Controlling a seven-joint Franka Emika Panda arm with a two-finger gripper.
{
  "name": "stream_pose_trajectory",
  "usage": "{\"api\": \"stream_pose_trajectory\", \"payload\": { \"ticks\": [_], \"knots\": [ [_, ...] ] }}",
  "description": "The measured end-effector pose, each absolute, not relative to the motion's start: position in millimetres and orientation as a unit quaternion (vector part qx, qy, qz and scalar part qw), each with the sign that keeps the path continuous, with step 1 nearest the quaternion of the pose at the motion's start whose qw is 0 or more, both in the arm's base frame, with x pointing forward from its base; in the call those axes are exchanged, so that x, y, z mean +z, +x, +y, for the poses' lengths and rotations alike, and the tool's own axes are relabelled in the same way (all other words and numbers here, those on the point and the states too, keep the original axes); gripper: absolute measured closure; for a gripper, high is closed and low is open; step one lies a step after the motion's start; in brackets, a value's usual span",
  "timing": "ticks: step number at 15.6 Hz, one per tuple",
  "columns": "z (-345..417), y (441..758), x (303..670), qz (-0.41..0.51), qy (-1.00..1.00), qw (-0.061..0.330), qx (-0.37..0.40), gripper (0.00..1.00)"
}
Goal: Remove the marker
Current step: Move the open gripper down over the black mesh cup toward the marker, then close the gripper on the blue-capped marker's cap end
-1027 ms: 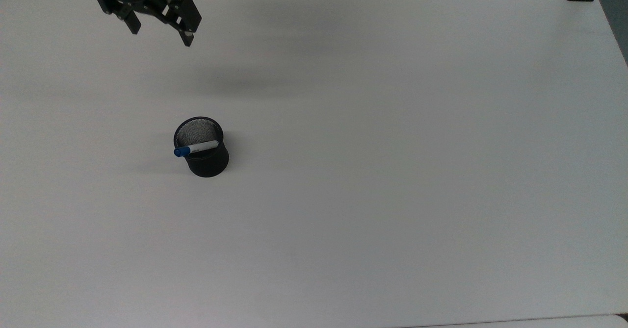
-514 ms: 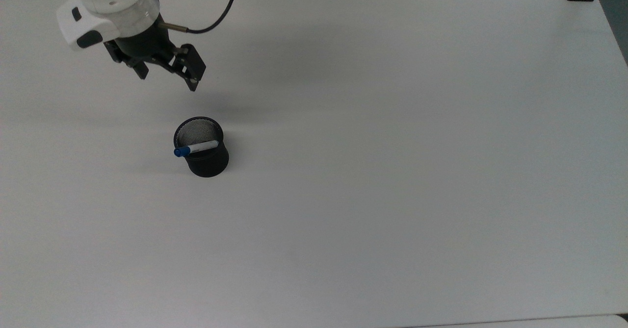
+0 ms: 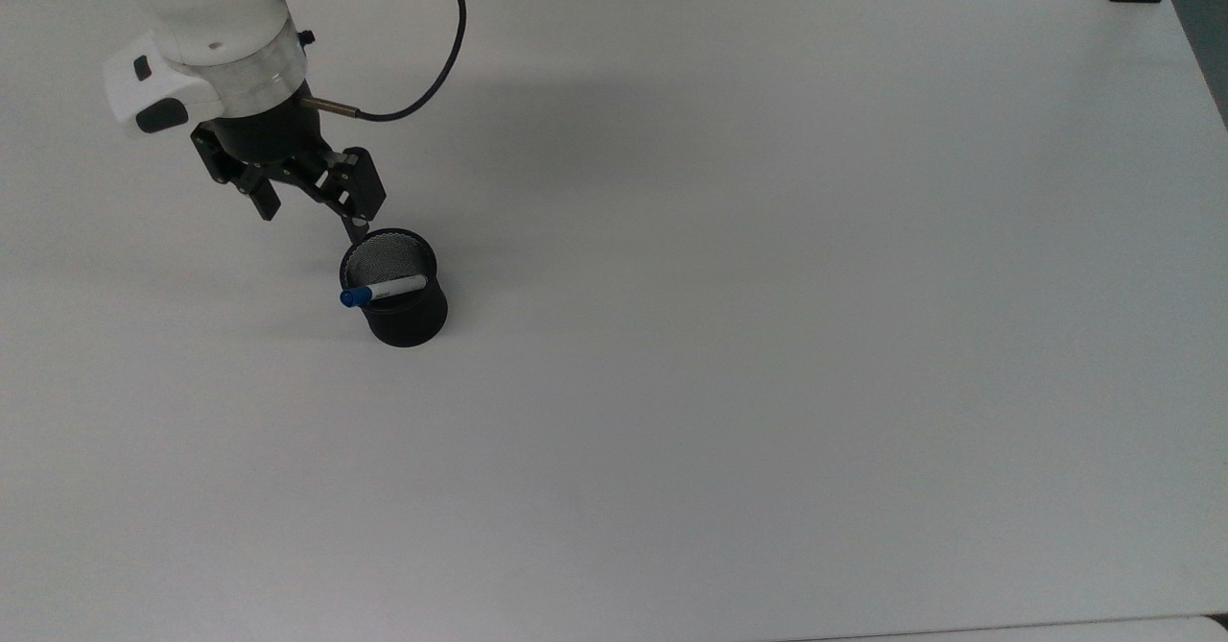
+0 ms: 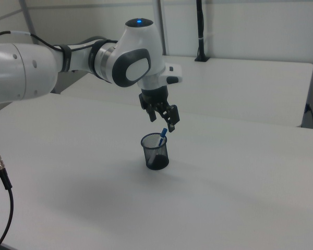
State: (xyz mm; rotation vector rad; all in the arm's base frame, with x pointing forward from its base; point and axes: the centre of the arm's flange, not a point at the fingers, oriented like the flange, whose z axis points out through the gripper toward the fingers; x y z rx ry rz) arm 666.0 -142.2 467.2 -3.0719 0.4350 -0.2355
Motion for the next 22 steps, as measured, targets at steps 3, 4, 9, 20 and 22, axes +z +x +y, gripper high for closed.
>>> {"api": "stream_pose_trajectory", "payload": {
  "ticks": [3,4,9,20,22],
  "knots": [
    [-141,674,452,0.157,-0.984,0.014,-0.083,0.10],
    [-140,677,446,0.160,-0.983,0.014,-0.085,0.10],
    [-138,681,434,0.162,-0.983,0.013,-0.081,0.24],
    [-117,696,418,0.166,-0.980,0.012,-0.106,0.39],
    [-117,697,414,0.166,-0.981,0.012,-0.105,0.41]
  ]
}}
